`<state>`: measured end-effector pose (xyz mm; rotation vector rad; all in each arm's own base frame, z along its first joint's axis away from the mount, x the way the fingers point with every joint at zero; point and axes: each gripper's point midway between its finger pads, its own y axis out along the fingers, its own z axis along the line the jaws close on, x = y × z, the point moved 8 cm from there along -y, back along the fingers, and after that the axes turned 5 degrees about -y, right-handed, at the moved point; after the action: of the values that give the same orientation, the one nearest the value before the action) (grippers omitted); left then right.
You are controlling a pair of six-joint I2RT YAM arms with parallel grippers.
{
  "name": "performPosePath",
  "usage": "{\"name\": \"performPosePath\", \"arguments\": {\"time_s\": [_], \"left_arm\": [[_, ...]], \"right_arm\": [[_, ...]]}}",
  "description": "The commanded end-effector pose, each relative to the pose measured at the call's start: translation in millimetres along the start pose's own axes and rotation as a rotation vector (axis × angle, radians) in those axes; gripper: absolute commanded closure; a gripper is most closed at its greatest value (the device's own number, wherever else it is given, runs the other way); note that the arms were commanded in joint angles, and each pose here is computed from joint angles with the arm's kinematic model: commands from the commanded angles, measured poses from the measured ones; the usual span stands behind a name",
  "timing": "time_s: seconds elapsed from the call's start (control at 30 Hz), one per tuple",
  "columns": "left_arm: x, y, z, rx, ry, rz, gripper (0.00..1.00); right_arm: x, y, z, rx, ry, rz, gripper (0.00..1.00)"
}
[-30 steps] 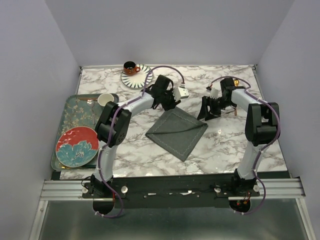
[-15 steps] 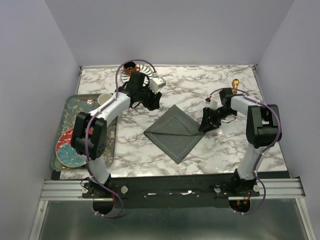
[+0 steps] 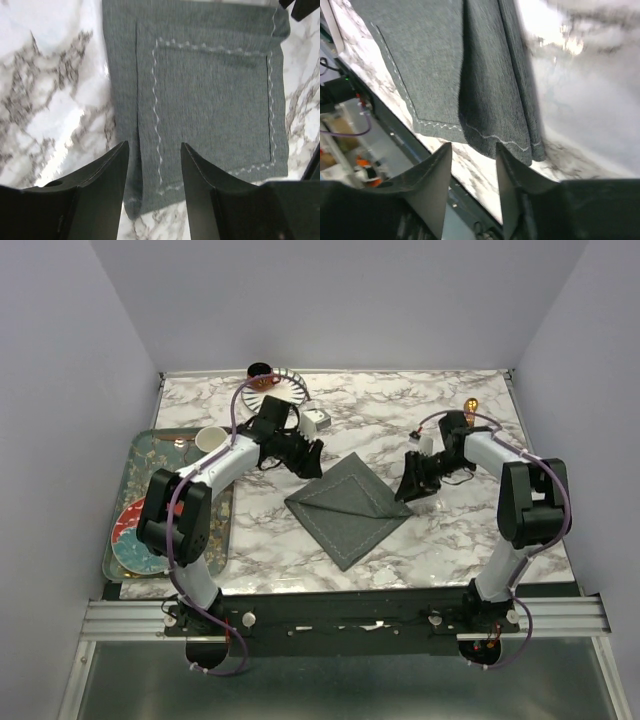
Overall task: Fold the napkin into a case and place the utensils inside
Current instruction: Fold the top corner of the square-folded napkin at the center of the board, then smooth out the upper triangle-folded napkin at the center of the board.
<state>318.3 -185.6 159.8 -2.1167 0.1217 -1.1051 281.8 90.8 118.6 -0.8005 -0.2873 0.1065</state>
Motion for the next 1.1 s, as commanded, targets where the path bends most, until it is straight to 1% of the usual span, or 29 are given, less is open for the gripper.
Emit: {"name": "performPosePath", "arguments": {"time_s": [0.0, 0.07, 0.17, 0.23, 0.33, 0.53, 0.57, 0.77, 1.07], "left_arm": [[27.0, 19.1, 1.7, -0.057, 0.017, -0.01, 0.46], [30.5, 25.2, 1.2, -0.06, -0.003, -0.007, 0.47], [33.4, 33.8, -0.2, -0.068, -0.017, -0.001, 0.48], [33.0, 36.1, -0.1, -0.068, -0.064, -0.006, 0.49], [31.6, 33.6, 0.7, -0.079, -0.135, -0.026, 0.48], [26.2, 19.1, -2.5, -0.084, -0.173, -0.045, 0.47], [24.4, 17.3, -2.9, -0.081, -0.188, -0.044, 0.46], [12.6, -1.0, 0.0, -0.071, -0.245, -0.045, 0.45], [7.1, -10.8, 2.6, -0.056, -0.244, -0.045, 0.45]], "right_arm": [[33.9, -27.4, 13.5, -0.064, -0.191, -0.106, 0.57], [41.5, -27.5, 16.5, -0.053, -0.217, -0.113, 0.6], [55.9, -25.6, 28.6, -0.048, -0.26, -0.12, 0.61], [67.5, -21.4, 33.3, -0.046, -0.282, -0.127, 0.61], [84.1, -8.0, 39.8, -0.055, -0.309, -0.119, 0.62], [99.7, 30.5, 42.7, -0.059, -0.324, -0.058, 0.67], [104.4, 33.7, 48.0, -0.058, -0.33, -0.063, 0.67], [117.3, 58.7, 41.9, -0.071, -0.33, -0.038, 0.66], [130.4, 82.3, 35.4, -0.107, -0.347, -0.012, 0.64]]}}
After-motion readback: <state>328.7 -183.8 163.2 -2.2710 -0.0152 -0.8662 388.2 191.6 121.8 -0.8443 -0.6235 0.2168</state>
